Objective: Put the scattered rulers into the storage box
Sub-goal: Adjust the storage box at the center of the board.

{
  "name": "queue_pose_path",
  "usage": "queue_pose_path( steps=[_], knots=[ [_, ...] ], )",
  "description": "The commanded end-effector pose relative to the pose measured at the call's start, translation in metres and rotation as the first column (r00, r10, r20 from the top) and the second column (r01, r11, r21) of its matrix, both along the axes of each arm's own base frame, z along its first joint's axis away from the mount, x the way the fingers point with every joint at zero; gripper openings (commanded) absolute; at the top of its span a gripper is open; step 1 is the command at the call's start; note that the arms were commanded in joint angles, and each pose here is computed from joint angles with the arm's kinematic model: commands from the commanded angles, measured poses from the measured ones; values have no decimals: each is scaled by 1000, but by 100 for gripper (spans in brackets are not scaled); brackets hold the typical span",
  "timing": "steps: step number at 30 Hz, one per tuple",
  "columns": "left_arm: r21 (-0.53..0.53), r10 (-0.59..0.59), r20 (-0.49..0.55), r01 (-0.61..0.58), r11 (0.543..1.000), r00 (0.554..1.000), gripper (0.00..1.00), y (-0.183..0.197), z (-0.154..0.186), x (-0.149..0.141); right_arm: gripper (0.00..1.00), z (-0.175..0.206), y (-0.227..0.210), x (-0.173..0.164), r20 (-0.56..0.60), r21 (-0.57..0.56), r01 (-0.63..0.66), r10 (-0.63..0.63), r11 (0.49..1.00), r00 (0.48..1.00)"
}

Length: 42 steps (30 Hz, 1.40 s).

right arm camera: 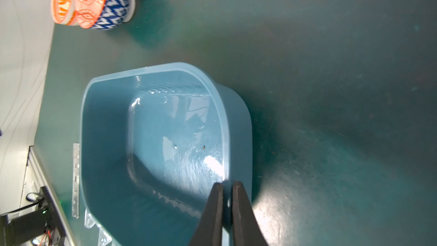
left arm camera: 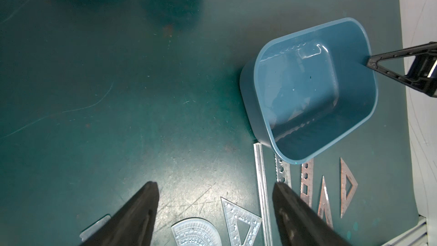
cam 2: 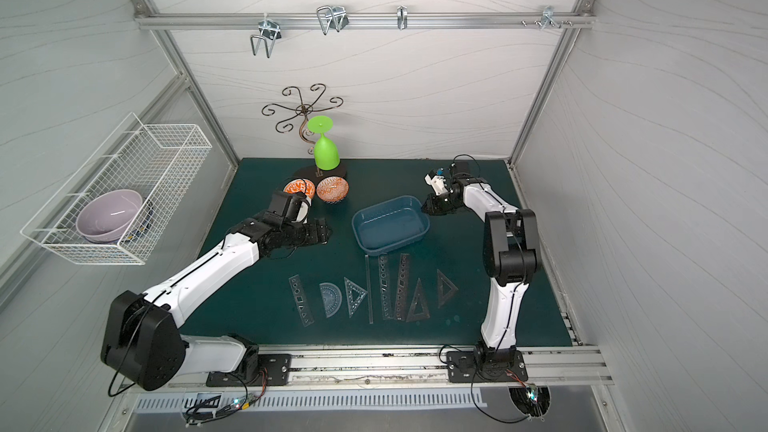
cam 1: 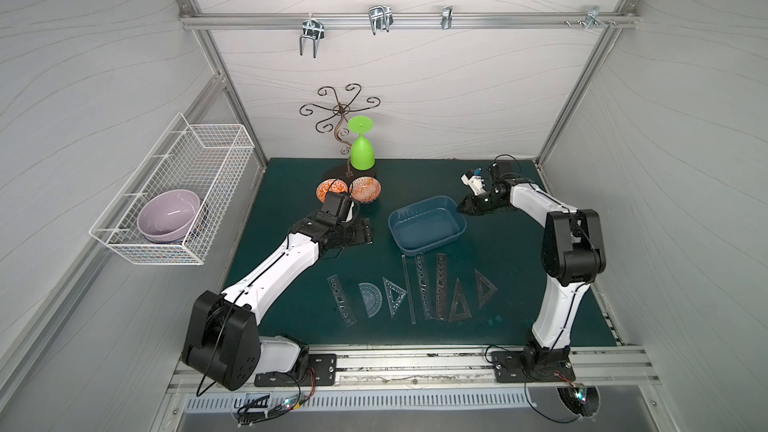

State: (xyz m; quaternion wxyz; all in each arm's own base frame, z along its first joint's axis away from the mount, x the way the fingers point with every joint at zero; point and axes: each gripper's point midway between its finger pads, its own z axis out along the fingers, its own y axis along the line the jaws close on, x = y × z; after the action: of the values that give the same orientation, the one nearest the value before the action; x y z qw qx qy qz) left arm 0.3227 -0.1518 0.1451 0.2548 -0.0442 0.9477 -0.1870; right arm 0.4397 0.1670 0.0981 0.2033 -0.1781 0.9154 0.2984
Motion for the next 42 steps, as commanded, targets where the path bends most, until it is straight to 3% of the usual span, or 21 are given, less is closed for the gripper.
queue_pose_path(
  steps=[1,10,16,18,24,27,34,42],
  knots=[
    [22,-1,45,0,1000,999,80,2,10,5,11,5,5,-8,-16,32,-57,57,998,998],
    [47,10,64,-13,999,998,81,8,13,6,12,10,9,-13,-15,53,-102,103,993,995],
    [39,6,49,-8,999,999,81,6,9,6,11,-4,-4,1,-73,5,88,-87,996,993],
    [37,5,46,-7,999,999,81,5,8,6,6,-9,-7,7,-96,-12,149,-149,989,984],
    [37,8,42,-10,999,999,81,5,7,6,3,-15,-14,18,-112,-33,253,-255,967,960],
    [40,10,42,-12,999,999,81,6,6,6,4,-21,-10,17,-103,-25,249,-250,968,963],
    [40,10,31,-11,999,999,81,5,4,6,13,-26,-10,17,-109,-28,253,-255,967,961],
    [16,10,21,-10,1000,1000,81,2,6,3,43,-2,-16,24,-75,-6,276,-276,961,958]
  ],
)
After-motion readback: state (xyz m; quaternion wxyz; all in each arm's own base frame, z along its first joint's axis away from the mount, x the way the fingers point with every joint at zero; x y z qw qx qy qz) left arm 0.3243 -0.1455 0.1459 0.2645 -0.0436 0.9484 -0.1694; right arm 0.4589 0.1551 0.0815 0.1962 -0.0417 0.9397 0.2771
